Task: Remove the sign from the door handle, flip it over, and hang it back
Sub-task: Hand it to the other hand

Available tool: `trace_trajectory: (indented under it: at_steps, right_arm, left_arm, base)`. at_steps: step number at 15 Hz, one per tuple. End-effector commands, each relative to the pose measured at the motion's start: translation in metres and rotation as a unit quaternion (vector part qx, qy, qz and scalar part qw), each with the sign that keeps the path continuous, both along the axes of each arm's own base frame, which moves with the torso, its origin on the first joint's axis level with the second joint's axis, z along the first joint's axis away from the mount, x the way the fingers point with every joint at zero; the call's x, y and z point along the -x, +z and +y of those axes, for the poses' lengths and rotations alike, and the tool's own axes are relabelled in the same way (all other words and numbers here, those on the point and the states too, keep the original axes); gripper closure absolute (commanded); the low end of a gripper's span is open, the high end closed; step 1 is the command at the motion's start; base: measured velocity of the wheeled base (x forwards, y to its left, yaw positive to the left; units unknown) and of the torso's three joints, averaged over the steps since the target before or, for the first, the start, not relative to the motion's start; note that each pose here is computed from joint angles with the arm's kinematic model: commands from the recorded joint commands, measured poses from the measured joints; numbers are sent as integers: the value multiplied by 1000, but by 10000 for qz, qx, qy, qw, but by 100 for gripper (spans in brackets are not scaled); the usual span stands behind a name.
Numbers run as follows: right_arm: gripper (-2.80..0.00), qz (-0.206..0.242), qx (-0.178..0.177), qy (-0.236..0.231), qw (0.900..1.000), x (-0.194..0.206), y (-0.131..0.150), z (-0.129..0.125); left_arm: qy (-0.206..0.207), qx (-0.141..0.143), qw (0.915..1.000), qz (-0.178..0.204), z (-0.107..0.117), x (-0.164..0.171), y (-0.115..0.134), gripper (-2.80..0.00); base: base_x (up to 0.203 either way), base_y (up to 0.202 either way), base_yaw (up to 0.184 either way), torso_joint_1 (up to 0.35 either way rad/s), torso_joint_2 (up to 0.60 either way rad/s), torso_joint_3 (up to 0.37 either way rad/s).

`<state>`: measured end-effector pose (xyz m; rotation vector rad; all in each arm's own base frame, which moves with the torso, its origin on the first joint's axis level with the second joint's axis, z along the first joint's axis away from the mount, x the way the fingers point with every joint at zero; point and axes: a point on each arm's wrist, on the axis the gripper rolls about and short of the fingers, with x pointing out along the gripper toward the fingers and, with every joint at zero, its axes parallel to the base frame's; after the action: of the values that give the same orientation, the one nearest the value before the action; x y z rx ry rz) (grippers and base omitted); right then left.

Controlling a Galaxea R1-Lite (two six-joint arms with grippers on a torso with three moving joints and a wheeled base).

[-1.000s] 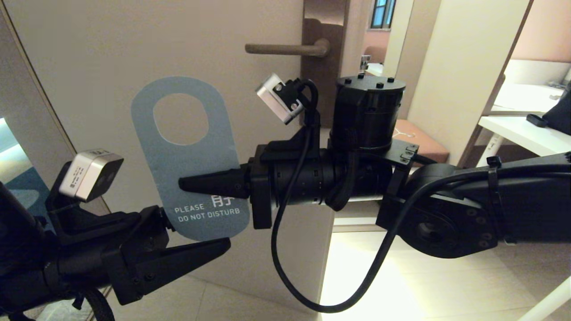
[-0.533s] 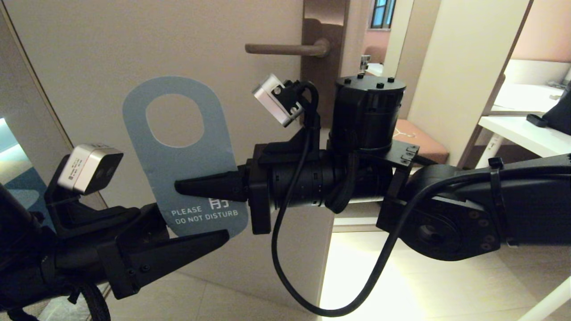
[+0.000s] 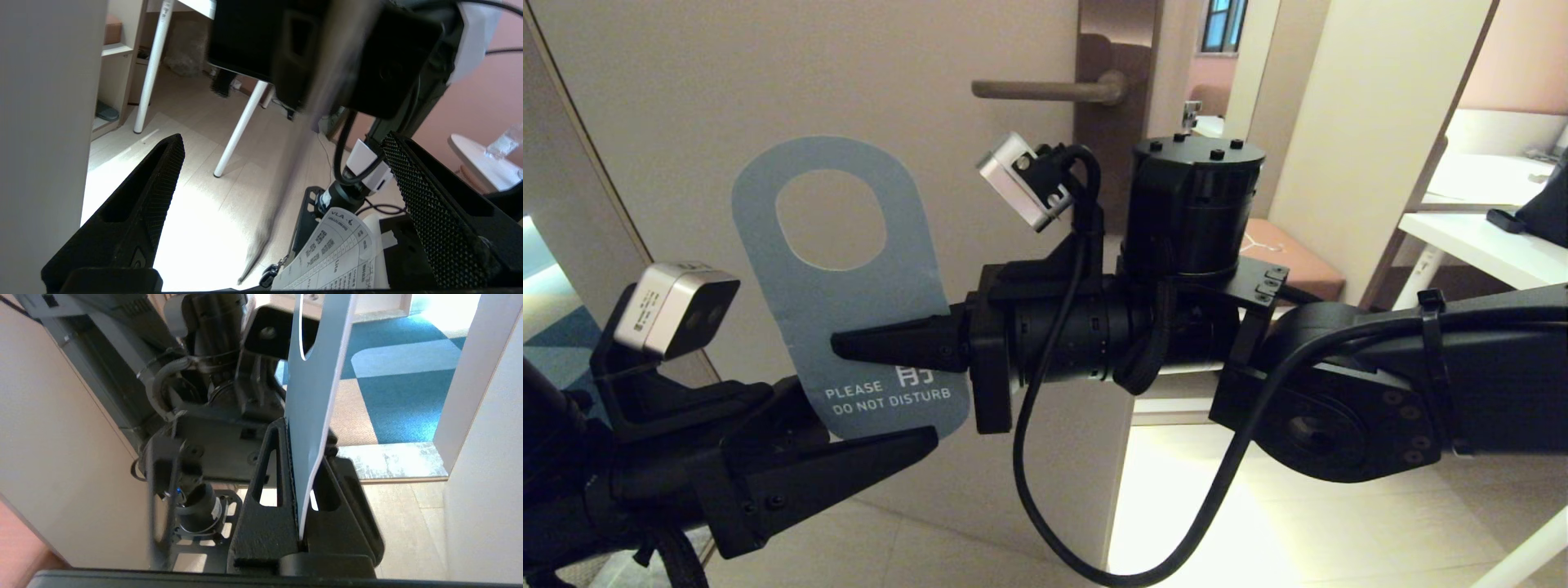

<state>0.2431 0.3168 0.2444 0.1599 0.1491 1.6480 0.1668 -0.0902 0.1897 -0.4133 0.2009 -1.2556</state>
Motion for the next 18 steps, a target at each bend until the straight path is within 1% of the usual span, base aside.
trace_trajectory:
  at_steps: [1, 6, 8, 10, 18]
  right_arm:
    - [0, 160, -5, 26, 9999, 0, 1, 0]
    - [0, 306, -5, 21, 9995, 1, 2, 0]
    - [0, 473, 9, 40, 9989, 1, 2, 0]
    - [0, 480, 5, 47, 9988, 2, 3, 1]
    - [0, 465, 7, 97, 9989, 5, 3, 3]
  left_arm:
    - [-67, 9, 10000, -49, -2, 1, 1, -280]
    - [-81, 18, 9999, -104, -3, 1, 2, -280]
    - [-65, 59, 9997, -208, -3, 0, 3, -280]
    - [-69, 83, 9996, -262, -3, 0, 4, -280]
    - [-114, 111, 9996, -244, -4, 2, 5, -280]
  base:
    - [0, 0, 0, 0, 0, 0]
    - [0, 0, 0, 0, 0, 0]
    - [0, 0, 0, 0, 0, 0]
    - [0, 0, 0, 0, 0, 0]
    - [0, 0, 0, 0, 0, 0]
